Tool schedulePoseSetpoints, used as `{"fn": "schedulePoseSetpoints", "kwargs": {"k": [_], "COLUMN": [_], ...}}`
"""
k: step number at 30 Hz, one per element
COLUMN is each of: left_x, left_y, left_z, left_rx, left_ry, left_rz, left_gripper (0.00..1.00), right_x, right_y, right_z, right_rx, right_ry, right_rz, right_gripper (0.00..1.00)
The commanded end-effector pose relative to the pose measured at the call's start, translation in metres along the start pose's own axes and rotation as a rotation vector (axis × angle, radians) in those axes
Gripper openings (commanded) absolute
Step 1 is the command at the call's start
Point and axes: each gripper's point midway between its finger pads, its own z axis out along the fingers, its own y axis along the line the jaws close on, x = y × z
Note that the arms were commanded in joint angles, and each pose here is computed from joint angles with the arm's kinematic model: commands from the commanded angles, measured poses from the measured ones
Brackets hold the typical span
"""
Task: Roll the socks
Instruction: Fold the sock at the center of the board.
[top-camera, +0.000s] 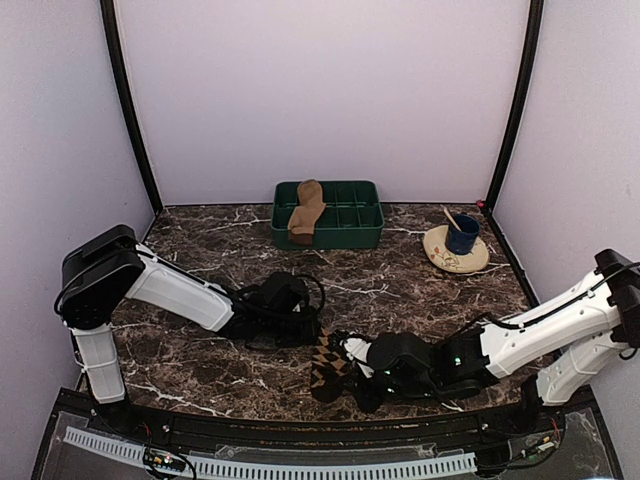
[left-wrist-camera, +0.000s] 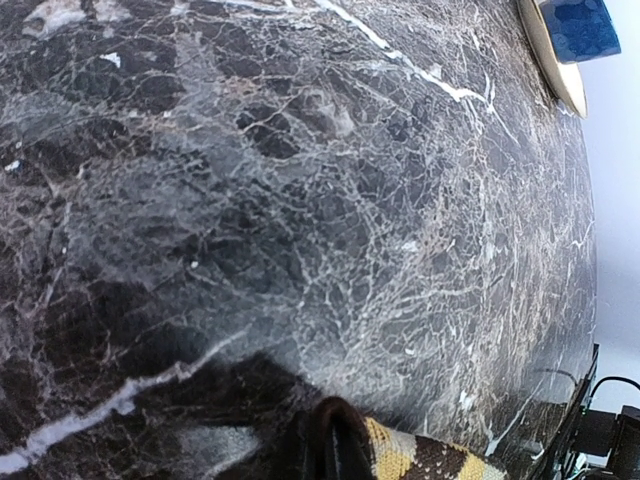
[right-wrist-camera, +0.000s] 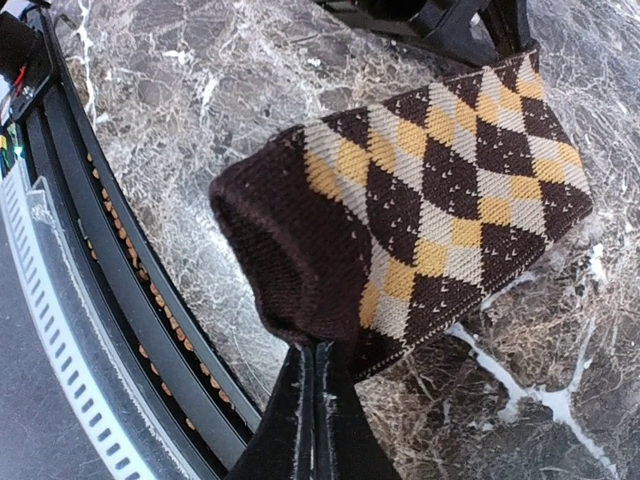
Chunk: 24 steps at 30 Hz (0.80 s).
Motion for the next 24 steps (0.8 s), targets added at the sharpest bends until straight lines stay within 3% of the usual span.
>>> {"fn": "schedulePoseSetpoints", "kwargs": {"k": [1, 17, 24], "left_x": [0.067, 0.059, 0.057], "left_y": [0.091, 0.087, 0.086], "left_z": [-0.004, -0.005, -0.006], "left_rx": [-0.298, -0.292, -0.284], "left_ry": [0.216, 0.182, 0.170], "left_rz": [0.040, 0.057, 0.063], "left_gripper": [0.00, 0.00, 0.00], "right_x": [0.000, 0.027, 0.042], "right_y": [0.011, 0.020, 0.026], "right_z": [0.002, 0.008, 0.012], "right_rx": [-0.003, 0.003, -0.008], "right_ry": [0.004, 0.077, 0.112], "right_rz": [-0.021, -0.046, -0.050], "right_gripper": [0.00, 0.00, 0.06]}}
